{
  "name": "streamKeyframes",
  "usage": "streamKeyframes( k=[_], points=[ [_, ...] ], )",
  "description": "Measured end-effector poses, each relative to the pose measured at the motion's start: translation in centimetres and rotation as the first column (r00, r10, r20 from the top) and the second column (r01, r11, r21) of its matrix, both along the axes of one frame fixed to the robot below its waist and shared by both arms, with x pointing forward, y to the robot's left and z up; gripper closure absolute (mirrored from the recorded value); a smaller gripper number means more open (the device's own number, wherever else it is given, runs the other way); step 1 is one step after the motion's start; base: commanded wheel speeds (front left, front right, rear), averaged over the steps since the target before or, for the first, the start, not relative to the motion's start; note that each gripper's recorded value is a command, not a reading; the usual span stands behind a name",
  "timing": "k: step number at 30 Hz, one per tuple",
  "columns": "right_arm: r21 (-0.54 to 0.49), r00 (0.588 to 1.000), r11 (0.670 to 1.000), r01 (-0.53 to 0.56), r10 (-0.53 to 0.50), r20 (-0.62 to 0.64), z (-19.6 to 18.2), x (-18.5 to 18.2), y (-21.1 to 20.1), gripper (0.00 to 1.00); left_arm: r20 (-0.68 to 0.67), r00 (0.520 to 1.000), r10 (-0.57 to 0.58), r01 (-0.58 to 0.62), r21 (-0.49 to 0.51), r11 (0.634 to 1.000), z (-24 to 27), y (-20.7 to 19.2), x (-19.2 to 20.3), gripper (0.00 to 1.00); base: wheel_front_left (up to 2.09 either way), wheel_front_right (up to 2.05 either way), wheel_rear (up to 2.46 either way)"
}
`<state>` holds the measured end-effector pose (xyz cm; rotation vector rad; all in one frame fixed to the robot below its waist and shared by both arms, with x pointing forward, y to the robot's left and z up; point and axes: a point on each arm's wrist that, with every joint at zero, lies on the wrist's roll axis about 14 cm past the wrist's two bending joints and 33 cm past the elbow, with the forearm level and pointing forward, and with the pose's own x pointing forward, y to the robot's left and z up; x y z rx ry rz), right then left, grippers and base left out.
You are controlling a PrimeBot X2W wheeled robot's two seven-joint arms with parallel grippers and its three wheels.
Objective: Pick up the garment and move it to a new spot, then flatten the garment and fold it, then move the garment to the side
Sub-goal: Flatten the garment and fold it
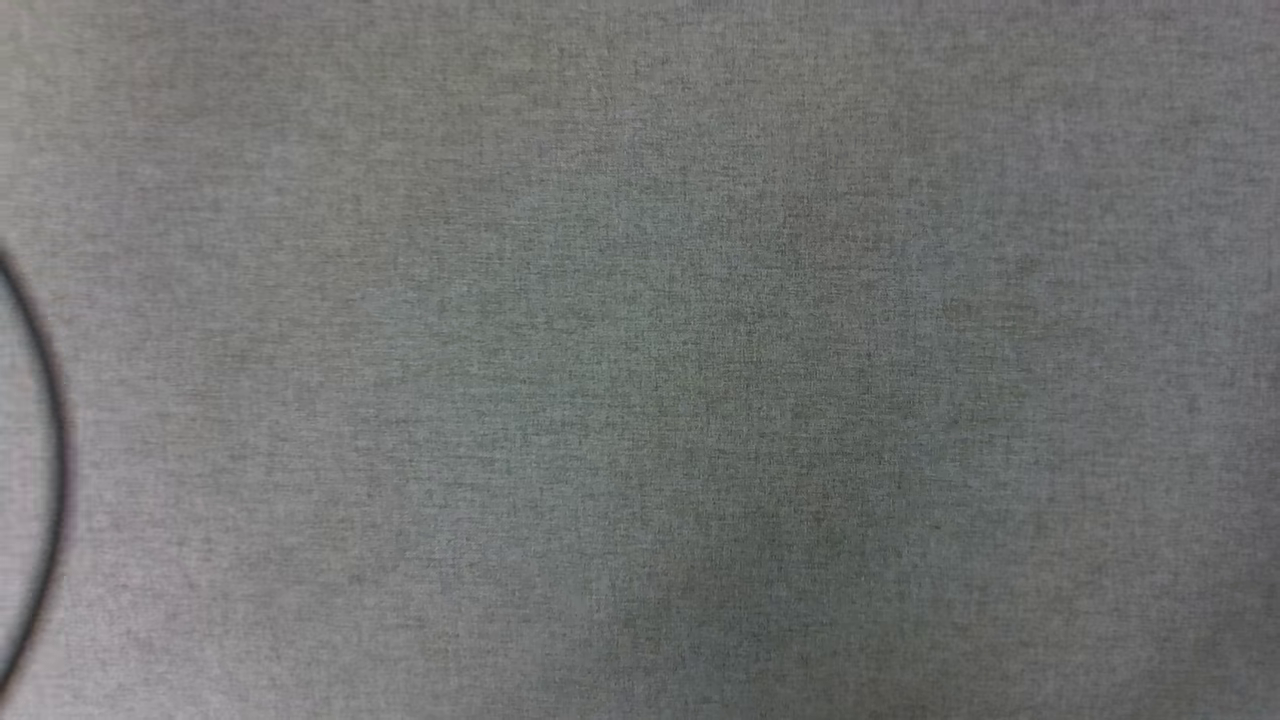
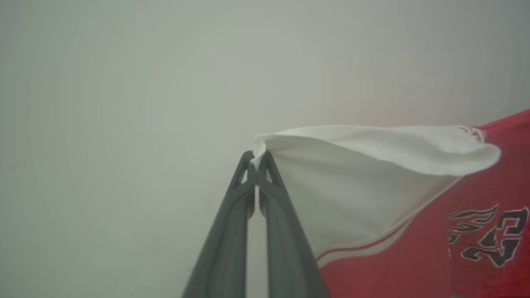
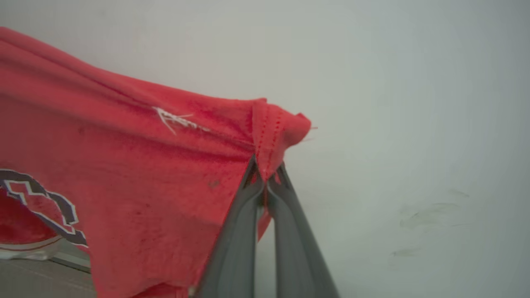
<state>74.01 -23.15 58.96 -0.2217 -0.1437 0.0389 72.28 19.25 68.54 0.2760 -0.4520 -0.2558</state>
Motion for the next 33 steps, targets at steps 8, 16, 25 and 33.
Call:
streamKeyframes(
  k=[8, 16, 25, 33],
  points=[
    [-0.013, 0.992, 1.000, -0.020, 0.018, -0.123, -6.2, -3.2, 0.2, 1.00, -0.155, 0.986, -0.069, 0.061, -0.057, 0.997, -7.1, -1.9, -3.3, 1.00, 0.00, 0.00, 0.00],
    [0.048, 0.970, 0.998, -0.032, 0.042, -0.237, -10.6, -9.1, 0.7, 1.00, -0.328, 0.937, -0.116, 0.075, -0.136, 0.988, -14.0, -3.2, -10.4, 1.00, 0.00, 0.00, 0.00],
    [0.117, 0.929, 0.988, -0.097, 0.132, -0.347, -13.3, -19.0, 3.2, 1.00, -0.541, 0.835, -0.102, -0.012, -0.205, 0.979, -20.8, -2.2, -22.4, 1.00, 0.00, 0.00, 0.00],
    [0.177, 0.906, 0.976, -0.129, 0.189, -0.379, -13.7, -23.8, 4.4, 1.00, -0.627, 0.774, -0.090, -0.077, -0.234, 0.969, -22.9, -1.4, -29.4, 1.00, 0.00, 0.00, 0.00]
  ],
)
